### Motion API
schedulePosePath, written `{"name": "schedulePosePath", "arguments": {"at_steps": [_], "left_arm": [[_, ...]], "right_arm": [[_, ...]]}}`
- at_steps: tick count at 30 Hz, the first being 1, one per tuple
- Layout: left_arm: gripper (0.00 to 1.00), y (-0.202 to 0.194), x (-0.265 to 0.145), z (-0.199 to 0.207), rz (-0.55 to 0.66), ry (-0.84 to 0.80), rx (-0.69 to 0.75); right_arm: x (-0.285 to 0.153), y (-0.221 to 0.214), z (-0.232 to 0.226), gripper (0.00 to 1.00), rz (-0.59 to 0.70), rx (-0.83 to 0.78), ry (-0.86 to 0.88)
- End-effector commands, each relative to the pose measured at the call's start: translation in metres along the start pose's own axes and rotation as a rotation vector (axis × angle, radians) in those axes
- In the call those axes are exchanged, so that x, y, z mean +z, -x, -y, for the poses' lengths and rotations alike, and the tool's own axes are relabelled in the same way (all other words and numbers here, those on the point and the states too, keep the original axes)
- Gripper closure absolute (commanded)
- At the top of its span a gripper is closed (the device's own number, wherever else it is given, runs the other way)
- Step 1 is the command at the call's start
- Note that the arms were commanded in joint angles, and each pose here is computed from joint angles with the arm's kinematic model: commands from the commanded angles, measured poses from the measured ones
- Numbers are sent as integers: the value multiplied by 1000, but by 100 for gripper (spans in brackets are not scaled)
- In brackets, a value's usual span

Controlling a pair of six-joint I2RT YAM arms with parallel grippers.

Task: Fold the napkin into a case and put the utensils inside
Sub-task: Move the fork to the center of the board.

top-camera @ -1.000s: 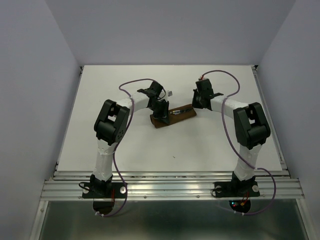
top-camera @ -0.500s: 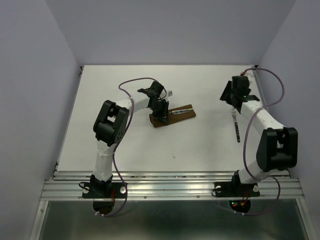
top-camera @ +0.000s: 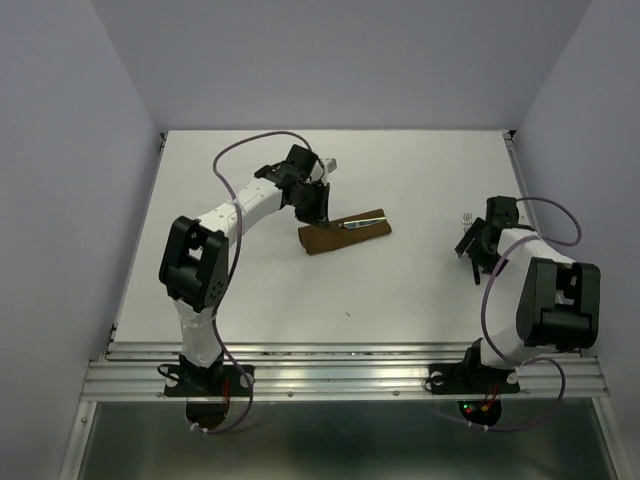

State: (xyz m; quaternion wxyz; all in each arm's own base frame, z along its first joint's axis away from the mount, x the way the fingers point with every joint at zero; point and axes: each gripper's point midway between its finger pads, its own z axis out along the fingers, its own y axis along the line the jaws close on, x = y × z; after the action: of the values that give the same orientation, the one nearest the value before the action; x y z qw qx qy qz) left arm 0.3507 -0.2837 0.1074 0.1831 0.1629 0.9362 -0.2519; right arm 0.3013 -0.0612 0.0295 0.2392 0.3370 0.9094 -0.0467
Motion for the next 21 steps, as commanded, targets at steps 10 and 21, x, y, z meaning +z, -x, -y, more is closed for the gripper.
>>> {"name": "schedulePosePath", "arguments": {"at_steps": [10, 21], "left_arm": [[86, 3, -54, -5, 91, 49, -29], [86, -10, -46, -12, 77, 50, -73]], "right_arm": [[-4, -36, -78, 41, -145, -96, 369], [-15, -16, -179, 44, -82, -212, 545]]}}
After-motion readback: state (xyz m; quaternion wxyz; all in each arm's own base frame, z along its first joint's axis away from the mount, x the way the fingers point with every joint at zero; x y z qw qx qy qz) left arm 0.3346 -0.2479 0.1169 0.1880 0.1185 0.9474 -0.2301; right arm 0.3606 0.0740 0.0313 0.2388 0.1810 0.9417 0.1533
